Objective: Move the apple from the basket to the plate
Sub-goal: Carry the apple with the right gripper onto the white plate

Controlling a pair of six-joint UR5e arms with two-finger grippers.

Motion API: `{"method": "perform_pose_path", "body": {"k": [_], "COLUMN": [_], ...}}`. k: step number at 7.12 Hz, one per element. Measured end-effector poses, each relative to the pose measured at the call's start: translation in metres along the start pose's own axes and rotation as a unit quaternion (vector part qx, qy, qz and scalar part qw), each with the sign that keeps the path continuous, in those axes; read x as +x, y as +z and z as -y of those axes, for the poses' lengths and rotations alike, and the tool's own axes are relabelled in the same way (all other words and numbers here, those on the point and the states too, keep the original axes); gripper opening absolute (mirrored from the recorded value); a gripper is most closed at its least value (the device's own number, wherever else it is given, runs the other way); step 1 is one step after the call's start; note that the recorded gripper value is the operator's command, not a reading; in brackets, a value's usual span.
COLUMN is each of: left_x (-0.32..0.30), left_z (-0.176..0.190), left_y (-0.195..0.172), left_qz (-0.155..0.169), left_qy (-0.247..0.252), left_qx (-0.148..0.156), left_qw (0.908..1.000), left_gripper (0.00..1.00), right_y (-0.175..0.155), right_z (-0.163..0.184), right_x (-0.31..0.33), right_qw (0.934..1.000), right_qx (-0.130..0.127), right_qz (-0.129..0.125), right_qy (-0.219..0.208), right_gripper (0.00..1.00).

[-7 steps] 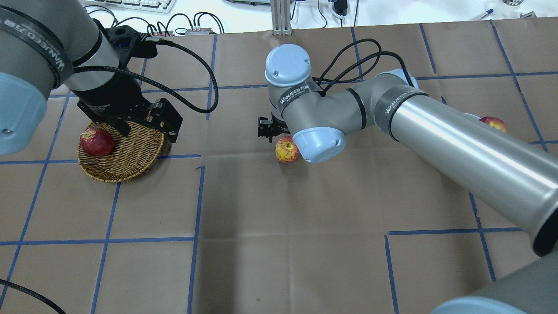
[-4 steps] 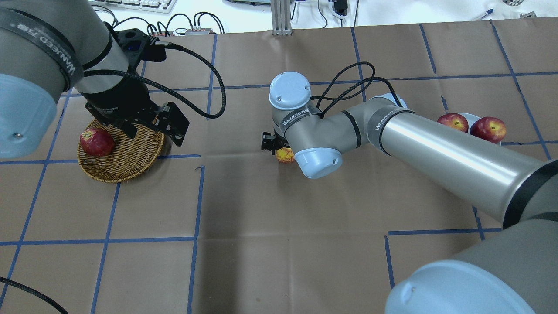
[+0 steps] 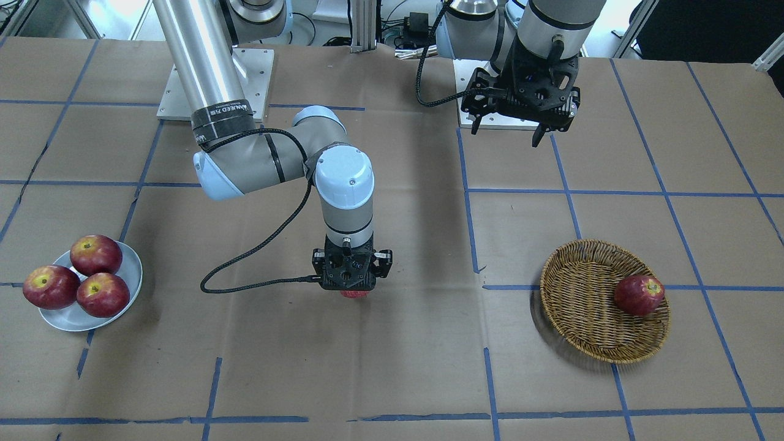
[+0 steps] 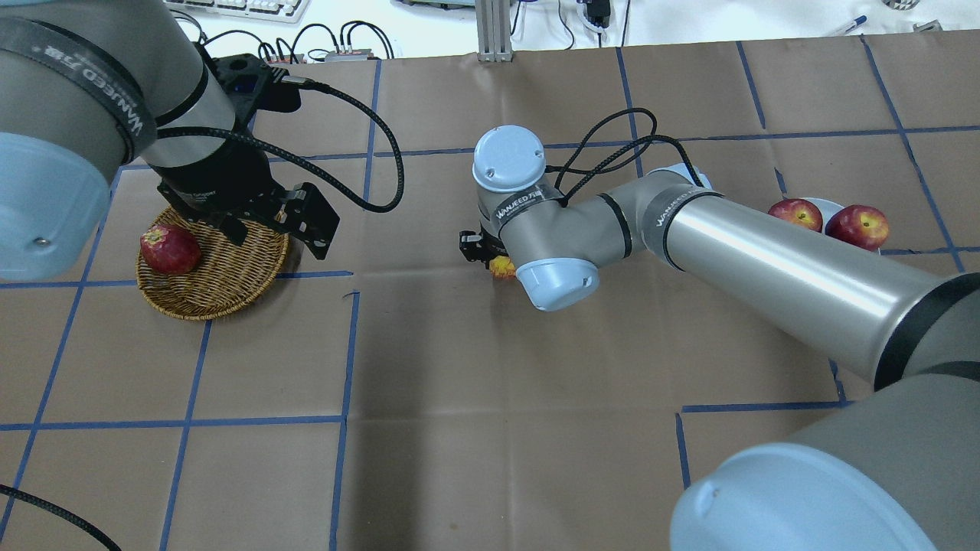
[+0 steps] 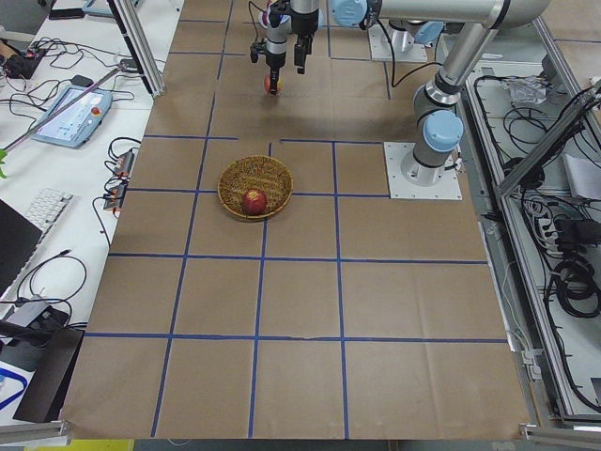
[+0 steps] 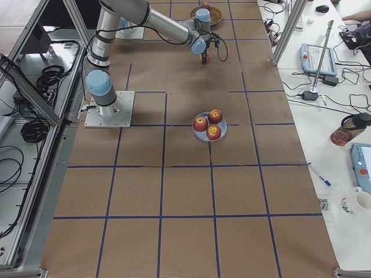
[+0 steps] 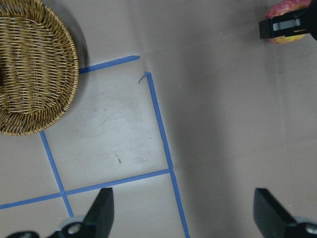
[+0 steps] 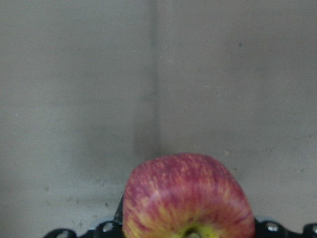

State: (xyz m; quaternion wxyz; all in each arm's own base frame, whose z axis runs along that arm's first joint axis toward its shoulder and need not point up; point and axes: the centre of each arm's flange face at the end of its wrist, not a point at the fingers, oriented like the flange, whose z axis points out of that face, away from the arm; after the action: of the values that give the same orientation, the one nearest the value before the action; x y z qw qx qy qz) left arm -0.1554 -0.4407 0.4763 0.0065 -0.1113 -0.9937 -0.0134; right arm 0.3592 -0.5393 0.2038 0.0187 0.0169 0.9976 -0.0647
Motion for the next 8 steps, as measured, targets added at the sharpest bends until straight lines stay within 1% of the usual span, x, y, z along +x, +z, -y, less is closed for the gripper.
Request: {"method": "perform_pose_path", "body": {"k": [1, 2, 3, 5, 6, 8], "left_x": [0.000, 0.000, 0.000, 0.000, 0.000, 0.000], "left_z": [0.000, 0.000, 0.000, -0.001, -0.001, -0.001], "left_y": [0.000, -0.001, -0.002, -0.002, -0.002, -0.003], "left_qz": [0.000, 0.000, 0.000, 0.000, 0.000, 0.000], "left_qy": [-0.001, -0.001, -0.001, -0.002, -0.002, -0.002], "left_qx": [0.000, 0.001, 0.002, 0.002, 0.002, 0.003], "left_qw": [1.0000, 1.0000, 1.0000, 1.0000, 1.0000, 1.0000], "left_gripper": [0.99, 0.99, 0.99, 0.99, 0.99, 0.99], "right_y": [-0.017, -0.038, -0.059, -0.096, -0.104, -0.110], "right_z": [0.009, 0.020, 0.034, 0.052, 0.052, 0.048], "right_x": [0.005, 0.023, 0.061, 0.174, 0.236, 0.361], "right_qw": [0.9999, 0.9999, 0.9999, 0.9992, 0.9978, 0.9920], "right_qx": [0.012, 0.017, 0.010, -0.010, -0.016, -0.026], "right_qz": [0.004, 0.003, -0.004, -0.019, -0.024, -0.029], "right_qy": [0.002, 0.003, -0.001, -0.032, -0.060, -0.120], "right_gripper": [0.63, 0.63, 0.63, 0.64, 0.64, 0.63]}}
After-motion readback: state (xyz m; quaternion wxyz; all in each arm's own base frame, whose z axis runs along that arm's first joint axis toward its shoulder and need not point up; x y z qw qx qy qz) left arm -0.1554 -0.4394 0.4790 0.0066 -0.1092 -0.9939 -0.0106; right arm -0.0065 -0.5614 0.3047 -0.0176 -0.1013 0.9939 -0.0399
